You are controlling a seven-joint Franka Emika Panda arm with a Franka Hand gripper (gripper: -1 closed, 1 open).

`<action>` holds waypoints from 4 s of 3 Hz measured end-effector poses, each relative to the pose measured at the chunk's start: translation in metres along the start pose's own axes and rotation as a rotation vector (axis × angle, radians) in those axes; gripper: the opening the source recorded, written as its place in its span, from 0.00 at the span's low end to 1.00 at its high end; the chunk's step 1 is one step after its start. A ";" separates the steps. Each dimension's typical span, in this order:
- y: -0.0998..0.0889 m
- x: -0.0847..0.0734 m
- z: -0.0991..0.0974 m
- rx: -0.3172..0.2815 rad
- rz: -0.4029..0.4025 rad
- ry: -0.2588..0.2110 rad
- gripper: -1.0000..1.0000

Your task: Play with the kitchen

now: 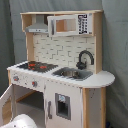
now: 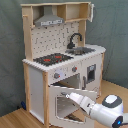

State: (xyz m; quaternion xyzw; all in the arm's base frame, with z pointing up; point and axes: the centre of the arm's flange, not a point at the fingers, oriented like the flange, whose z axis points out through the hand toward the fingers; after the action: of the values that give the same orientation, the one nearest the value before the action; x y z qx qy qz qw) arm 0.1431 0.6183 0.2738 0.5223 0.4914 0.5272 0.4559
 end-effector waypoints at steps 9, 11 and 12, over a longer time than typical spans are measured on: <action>0.009 -0.153 0.078 -0.028 0.012 -0.416 1.00; -0.008 -0.166 0.117 0.038 -0.121 -0.390 1.00; -0.006 -0.174 0.139 0.060 -0.161 -0.382 1.00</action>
State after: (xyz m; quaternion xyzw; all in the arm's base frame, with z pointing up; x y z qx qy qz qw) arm 0.2889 0.4516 0.2462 0.5854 0.4515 0.3654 0.5656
